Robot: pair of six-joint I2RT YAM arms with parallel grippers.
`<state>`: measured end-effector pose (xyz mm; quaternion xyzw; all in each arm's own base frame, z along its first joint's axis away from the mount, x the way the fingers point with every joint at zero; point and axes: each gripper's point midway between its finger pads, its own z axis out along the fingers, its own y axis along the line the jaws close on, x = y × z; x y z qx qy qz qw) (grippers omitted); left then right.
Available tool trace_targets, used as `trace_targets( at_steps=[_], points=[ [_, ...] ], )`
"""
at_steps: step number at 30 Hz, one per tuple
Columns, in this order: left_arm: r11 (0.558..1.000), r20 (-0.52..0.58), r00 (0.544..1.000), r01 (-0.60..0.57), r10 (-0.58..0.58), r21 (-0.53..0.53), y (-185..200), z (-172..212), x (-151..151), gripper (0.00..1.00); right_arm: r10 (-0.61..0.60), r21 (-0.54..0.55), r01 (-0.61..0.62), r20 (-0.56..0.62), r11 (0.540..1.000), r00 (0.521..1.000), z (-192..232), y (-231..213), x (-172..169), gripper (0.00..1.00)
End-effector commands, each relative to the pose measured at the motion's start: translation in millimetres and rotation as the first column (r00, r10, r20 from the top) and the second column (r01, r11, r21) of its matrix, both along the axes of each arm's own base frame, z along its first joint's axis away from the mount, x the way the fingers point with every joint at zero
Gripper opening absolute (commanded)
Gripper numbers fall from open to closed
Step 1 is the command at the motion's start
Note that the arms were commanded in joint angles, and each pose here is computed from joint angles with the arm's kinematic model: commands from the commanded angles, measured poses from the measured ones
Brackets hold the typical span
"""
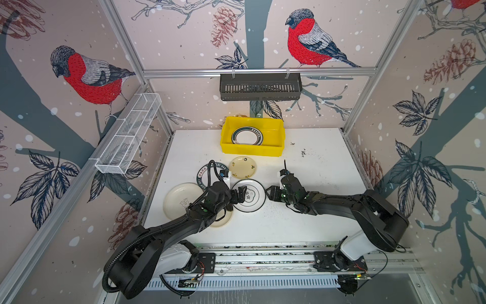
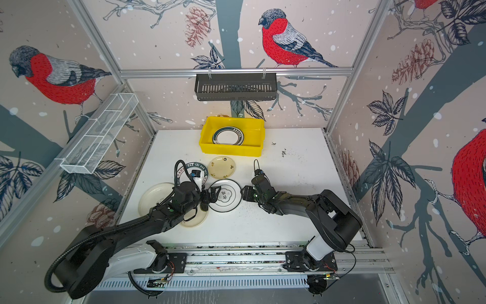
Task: Place the plates into the plastic bin on the countertop
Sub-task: 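Move the right gripper to the white teal-cloud plate and pinch its edge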
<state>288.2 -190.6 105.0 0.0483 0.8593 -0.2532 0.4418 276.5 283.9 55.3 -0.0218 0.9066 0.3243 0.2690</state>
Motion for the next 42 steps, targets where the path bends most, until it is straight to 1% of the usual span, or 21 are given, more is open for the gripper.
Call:
trace_targets(
  at_steps=[1,6,17,23,27,31,34,42],
  points=[
    [0.998,0.052,0.998,0.032,-0.029,-0.055,-6.8,14.2,1.5,0.97,0.068,0.047,-0.070,0.028,0.996,0.997,9.0,13.2,-1.4,0.47],
    [0.997,0.050,0.998,0.045,-0.041,-0.064,-9.0,13.8,1.0,0.97,0.098,0.049,-0.099,0.016,0.994,0.995,4.7,19.0,-2.5,0.43],
    [0.997,0.046,0.998,0.042,-0.039,-0.066,-7.9,13.2,0.6,0.97,0.112,0.054,-0.112,-0.012,0.992,0.994,-7.2,25.9,-1.3,0.42],
    [0.998,0.044,0.999,0.029,-0.026,-0.059,-5.0,12.8,2.0,0.97,0.089,0.049,-0.088,-0.027,0.995,0.996,-14.0,24.1,0.4,0.35],
    [0.999,0.031,1.000,0.000,0.002,-0.041,1.1,8.8,4.7,0.97,0.082,0.054,-0.081,-0.023,0.995,0.996,-14.1,24.3,1.5,0.34],
    [0.999,0.023,1.000,-0.002,0.003,-0.045,1.8,6.7,5.0,0.97,0.086,0.058,-0.085,-0.025,0.995,0.996,-15.1,26.1,2.1,0.26],
    [0.999,0.022,1.000,-0.005,0.005,-0.043,2.4,6.5,5.6,0.97,0.086,0.050,-0.084,-0.033,0.995,0.996,-18.4,26.2,2.4,0.23],
    [0.999,0.017,1.000,-0.013,0.013,-0.040,4.8,4.6,6.8,0.97,0.080,0.044,-0.079,-0.036,0.996,0.996,-21.7,24.6,2.4,0.22]
  ],
)
